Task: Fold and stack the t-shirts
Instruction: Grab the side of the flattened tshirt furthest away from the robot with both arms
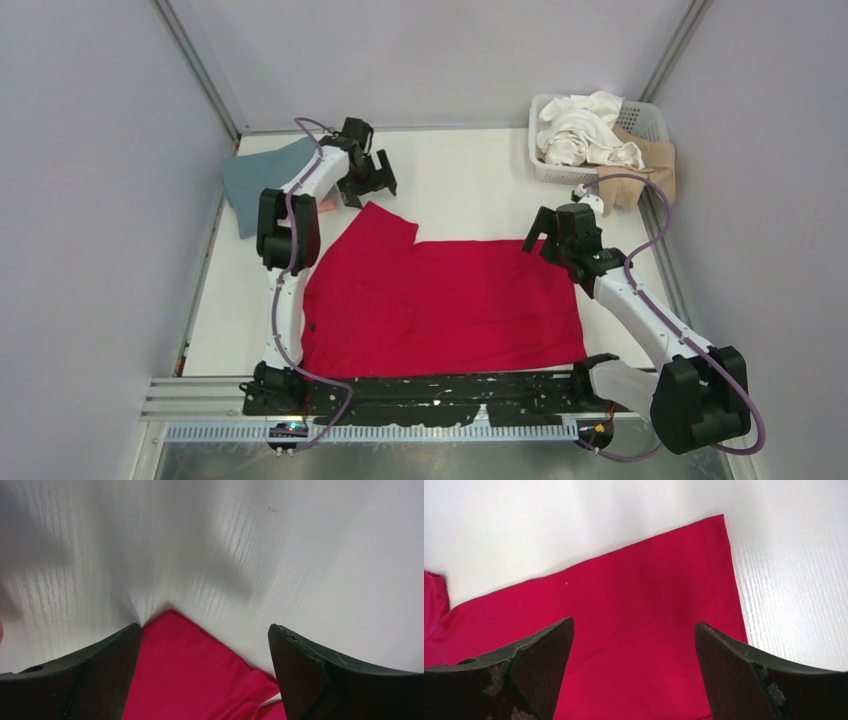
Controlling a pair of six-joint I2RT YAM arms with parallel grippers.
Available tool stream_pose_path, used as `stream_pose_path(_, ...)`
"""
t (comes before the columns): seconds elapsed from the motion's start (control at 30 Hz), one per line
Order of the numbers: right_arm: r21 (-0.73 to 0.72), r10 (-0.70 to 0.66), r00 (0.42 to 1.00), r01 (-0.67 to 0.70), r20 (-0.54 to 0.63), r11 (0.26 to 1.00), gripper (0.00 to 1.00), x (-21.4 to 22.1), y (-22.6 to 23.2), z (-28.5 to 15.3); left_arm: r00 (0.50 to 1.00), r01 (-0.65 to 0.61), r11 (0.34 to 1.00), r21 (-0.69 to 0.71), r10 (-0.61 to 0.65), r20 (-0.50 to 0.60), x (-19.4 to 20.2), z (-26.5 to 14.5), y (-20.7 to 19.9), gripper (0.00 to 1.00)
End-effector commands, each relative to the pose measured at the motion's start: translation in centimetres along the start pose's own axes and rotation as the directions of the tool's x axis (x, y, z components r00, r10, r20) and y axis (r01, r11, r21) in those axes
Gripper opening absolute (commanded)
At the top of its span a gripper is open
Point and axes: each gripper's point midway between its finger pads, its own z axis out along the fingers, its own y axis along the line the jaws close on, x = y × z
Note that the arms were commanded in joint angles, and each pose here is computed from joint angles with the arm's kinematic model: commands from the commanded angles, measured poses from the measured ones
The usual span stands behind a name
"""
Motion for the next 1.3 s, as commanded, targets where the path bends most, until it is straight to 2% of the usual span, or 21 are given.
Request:
stream_pose_path(0.0, -0.022, 0.013, 0.999, -0.012, 0.036, 1.000, 0.95, -1.0, 0.6, 0.2, 1.000, 0.008, 1.000, -0.005, -0.008, -0.027, 1.1, -0.6, -0.5, 1.00)
stream_pose_path(0.3, -0.029, 0.014, 0.999, -0.013, 0.036, 0.999, 0.95, -0.9, 0.6, 0.2, 0.996, -0.007, 0.998, -0.066, 0.001, -0.084, 3.7, -1.2, -0.1, 0.99)
stream_pose_path(0.57, -0.030, 0.014, 1.000, -0.013, 0.026, 0.999, 0.95, -0.5, 0.5, 0.3, 0.996, -0.029, 0.995, -0.092, 0.020, -0.089, 4.1, -1.3, 0.1, 0.54)
stream_pose_path(0.67, -0.026, 0.015, 0.999, -0.014, 0.031, 1.000, 0.95, -0.6, 0.4, 0.3, 0.996, -0.031, 0.994, -0.107, 0.021, -0.092, 4.2, -1.3, 0.3, 0.44)
stream_pose_path(0.77, -0.022, 0.017, 0.999, -0.016, 0.033, 1.000, 0.95, -0.6, 0.3, 0.3, 0.996, -0.037, 0.991, -0.130, 0.026, -0.086, 4.0, -1.4, 0.6, 0.40)
stream_pose_path(0.9, -0.003, 0.017, 0.999, -0.017, 0.038, 1.000, 0.95, -0.8, 0.0, 0.5, 0.996, -0.052, 0.986, -0.158, 0.041, -0.076, 3.6, -1.4, 1.1, 0.24)
stream_pose_path(1.0, 0.017, 0.020, 0.999, -0.021, 0.036, 1.000, 0.95, -0.8, -0.3, 0.9, 0.995, -0.071, 0.985, -0.156, 0.059, -0.077, 3.5, -1.4, 1.1, 0.17)
stream_pose_path(1.1, 0.037, 0.028, 0.998, -0.030, 0.054, 0.999, 0.95, -1.5, -0.6, 1.2, 0.994, -0.088, 0.985, -0.150, 0.078, -0.074, 3.2, -1.4, 0.9, 0.00)
stream_pose_path(1.27, 0.100, 0.036, 0.997, -0.043, 0.066, 0.994, 0.95, -2.4, -1.2, 2.3, 0.991, -0.120, 0.984, -0.135, 0.111, -0.074, 3.0, -1.3, 0.8, 0.00)
